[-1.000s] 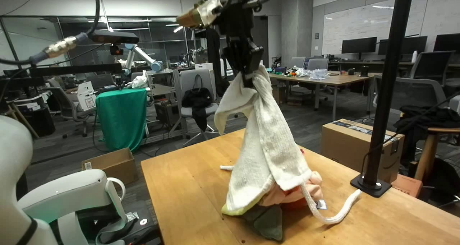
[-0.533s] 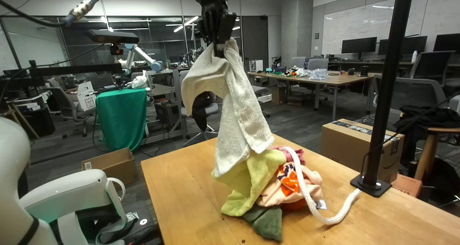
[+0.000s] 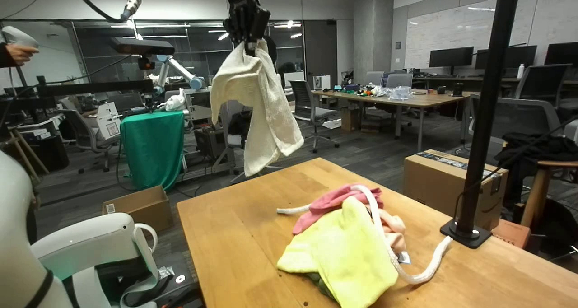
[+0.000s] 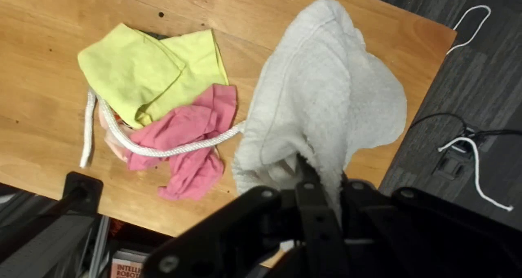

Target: Separate the clothes and ropes

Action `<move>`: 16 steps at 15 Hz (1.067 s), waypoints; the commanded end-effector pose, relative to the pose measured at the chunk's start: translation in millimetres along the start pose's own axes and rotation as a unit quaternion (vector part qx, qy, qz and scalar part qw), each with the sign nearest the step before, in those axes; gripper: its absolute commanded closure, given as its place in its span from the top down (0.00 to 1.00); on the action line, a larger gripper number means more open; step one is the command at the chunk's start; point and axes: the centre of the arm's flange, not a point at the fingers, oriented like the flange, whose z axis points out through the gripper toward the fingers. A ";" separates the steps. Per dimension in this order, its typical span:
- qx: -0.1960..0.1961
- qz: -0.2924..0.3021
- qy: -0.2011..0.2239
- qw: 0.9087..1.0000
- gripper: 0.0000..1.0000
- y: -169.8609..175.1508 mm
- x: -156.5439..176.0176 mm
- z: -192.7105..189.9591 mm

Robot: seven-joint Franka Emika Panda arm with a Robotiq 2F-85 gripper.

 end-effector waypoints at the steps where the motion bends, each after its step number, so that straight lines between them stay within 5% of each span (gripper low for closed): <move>1: -0.020 -0.055 -0.020 0.998 0.04 -53.6 37.0 -22.0; 9: -0.052 -0.138 -0.022 0.989 0.04 -152.5 89.2 13.7; 16: -0.055 -0.094 0.002 0.994 0.04 -163.3 156.2 67.6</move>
